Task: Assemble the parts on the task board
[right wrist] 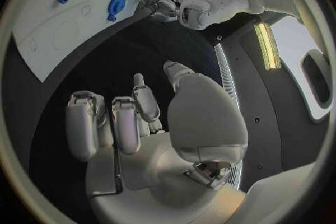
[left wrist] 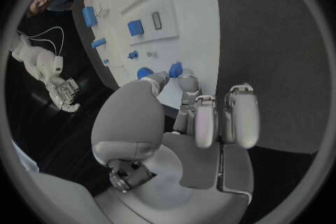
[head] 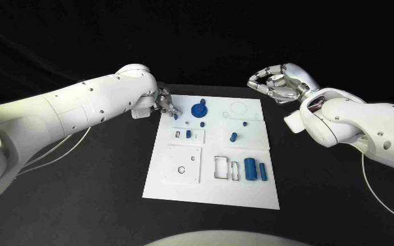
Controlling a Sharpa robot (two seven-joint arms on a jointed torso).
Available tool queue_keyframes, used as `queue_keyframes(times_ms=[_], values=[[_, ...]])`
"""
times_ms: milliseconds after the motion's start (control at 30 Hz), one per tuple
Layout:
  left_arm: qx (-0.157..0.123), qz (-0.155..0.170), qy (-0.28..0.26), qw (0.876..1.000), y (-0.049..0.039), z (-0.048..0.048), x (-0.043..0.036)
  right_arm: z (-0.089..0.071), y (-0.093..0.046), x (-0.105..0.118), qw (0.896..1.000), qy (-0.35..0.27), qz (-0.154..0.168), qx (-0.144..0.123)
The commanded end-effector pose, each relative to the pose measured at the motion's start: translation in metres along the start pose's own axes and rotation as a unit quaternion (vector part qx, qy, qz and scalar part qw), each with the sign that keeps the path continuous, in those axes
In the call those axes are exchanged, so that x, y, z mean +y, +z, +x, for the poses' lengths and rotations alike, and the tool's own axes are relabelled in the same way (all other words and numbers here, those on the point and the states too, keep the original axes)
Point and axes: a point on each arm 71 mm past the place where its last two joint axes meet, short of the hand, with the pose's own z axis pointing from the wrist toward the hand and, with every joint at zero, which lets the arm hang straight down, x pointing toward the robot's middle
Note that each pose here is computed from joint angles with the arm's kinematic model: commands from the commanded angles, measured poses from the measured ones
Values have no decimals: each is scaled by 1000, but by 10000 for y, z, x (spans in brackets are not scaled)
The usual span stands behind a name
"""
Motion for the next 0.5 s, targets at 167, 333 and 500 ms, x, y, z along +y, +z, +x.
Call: queue_keyframes(times_ms=[167, 333, 500], values=[[13, 19, -21, 1000, 3, 23, -40, 18, 3, 10, 1000, -3, -6, 8], [12, 27, -36, 999, 4, 19, -43, 19, 3, 10, 1000, -3, -6, 8], [11, 29, -49, 998, 5, 14, -26, 17, 4, 8, 1000, -3, -6, 8]])
